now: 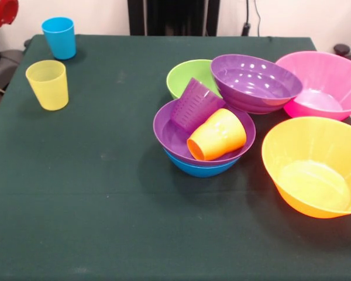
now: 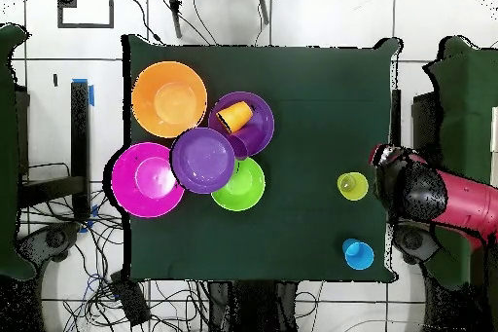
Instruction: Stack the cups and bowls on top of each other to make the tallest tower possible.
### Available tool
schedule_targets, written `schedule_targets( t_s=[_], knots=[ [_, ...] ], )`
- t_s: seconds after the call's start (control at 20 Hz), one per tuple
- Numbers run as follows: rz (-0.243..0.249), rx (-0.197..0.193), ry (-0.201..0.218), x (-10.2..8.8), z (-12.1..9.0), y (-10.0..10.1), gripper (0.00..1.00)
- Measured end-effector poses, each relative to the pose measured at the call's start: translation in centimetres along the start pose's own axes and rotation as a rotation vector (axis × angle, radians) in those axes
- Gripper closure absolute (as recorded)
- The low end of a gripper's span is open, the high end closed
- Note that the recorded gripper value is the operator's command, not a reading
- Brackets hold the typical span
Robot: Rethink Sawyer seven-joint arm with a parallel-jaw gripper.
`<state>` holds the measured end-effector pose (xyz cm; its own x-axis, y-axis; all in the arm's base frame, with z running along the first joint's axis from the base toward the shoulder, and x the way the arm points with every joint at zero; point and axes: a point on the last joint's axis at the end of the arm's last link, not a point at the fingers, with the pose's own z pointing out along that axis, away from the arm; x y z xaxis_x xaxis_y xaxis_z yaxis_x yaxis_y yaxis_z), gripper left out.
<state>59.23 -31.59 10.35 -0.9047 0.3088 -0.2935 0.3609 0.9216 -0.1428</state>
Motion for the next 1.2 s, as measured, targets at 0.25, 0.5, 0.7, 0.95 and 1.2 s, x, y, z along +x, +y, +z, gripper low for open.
schedule_targets(
  t_s=[0.25, 0.5, 0.7, 0.95, 1.2],
  knots=[
    [-0.018, 0.020, 0.036, 1.8, 1.3, -0.4, 0.00],
    [-0.069, 0.044, 0.052, 2.8, 1.5, 0.9, 0.00],
    [-0.105, 0.059, 0.057, 3.1, 1.3, 2.1, 0.00],
    [-0.134, 0.075, 0.062, 3.4, 0.9, 3.3, 0.00],
    [-0.145, 0.092, 0.065, 3.7, 0.7, 3.3, 0.00]
  ],
)
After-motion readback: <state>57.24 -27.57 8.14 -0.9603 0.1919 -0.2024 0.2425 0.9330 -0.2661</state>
